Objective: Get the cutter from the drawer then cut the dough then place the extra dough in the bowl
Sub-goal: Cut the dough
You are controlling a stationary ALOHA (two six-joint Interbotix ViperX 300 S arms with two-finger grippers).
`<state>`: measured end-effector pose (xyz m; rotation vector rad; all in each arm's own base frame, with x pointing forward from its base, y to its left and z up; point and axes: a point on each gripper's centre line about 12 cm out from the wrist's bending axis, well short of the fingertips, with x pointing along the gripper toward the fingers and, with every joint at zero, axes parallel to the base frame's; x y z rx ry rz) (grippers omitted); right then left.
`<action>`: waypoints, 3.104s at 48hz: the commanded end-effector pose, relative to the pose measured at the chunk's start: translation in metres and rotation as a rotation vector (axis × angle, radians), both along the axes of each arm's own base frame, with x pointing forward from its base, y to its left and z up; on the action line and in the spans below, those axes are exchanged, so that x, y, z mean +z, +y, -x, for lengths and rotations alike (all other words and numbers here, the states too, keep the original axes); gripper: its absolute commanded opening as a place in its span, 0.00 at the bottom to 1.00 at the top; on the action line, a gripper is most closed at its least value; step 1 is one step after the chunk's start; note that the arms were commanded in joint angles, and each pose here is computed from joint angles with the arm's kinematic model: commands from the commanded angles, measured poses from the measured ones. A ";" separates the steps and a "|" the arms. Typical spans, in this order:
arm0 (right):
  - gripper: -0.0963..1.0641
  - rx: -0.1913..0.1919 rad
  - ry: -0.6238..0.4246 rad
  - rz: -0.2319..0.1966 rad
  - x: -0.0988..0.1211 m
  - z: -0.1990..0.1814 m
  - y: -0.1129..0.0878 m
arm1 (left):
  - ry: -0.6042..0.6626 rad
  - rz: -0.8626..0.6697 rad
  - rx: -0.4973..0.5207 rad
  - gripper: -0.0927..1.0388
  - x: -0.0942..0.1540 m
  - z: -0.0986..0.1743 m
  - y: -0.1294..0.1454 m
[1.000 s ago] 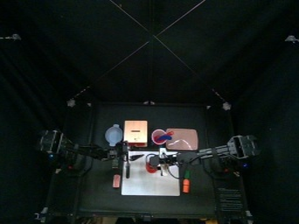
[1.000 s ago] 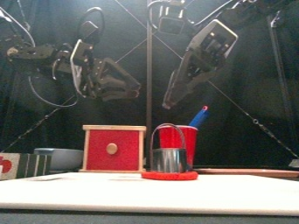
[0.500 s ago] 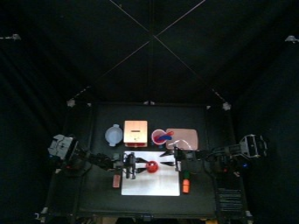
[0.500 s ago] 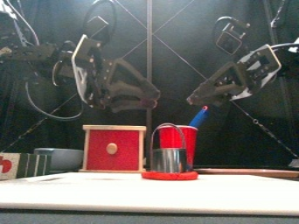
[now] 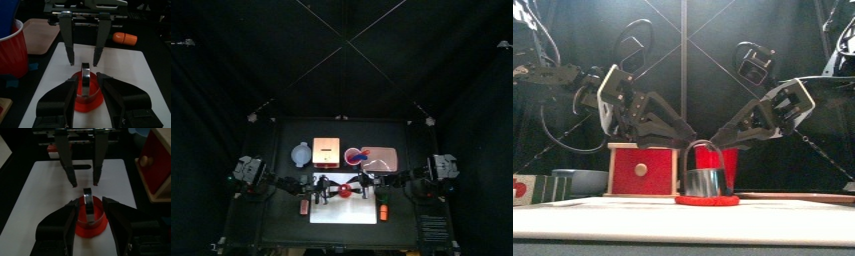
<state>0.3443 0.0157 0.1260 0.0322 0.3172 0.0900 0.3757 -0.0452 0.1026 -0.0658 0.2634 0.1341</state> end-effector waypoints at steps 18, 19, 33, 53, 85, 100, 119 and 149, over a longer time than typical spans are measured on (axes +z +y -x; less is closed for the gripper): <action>0.77 0.002 0.020 0.013 -0.006 -0.004 -0.001 | 0.004 0.012 0.021 0.74 -0.009 -0.019 0.000; 0.77 0.003 0.017 0.012 -0.005 -0.004 -0.001 | 0.005 0.013 0.025 0.74 -0.009 -0.019 0.000; 0.77 0.003 0.016 0.005 -0.001 -0.004 0.001 | 0.032 0.019 0.041 0.73 -0.011 -0.010 0.003; 0.75 0.010 0.041 0.022 0.001 -0.009 0.003 | 0.009 0.020 0.033 0.73 -0.005 -0.017 0.001; 0.51 0.029 0.191 0.053 -0.035 -0.003 0.000 | 0.117 0.008 -0.013 0.59 -0.019 -0.014 -0.004; 0.51 0.011 0.330 0.046 -0.069 0.008 -0.002 | 0.181 0.005 -0.023 0.59 -0.038 -0.011 -0.007; 0.51 -0.016 0.378 0.031 -0.083 0.012 -0.004 | 0.317 0.025 -0.008 0.59 -0.071 0.005 -0.008; 0.51 -0.016 0.353 0.031 -0.074 -0.005 -0.002 | 0.537 0.083 -0.030 0.59 -0.097 0.025 -0.020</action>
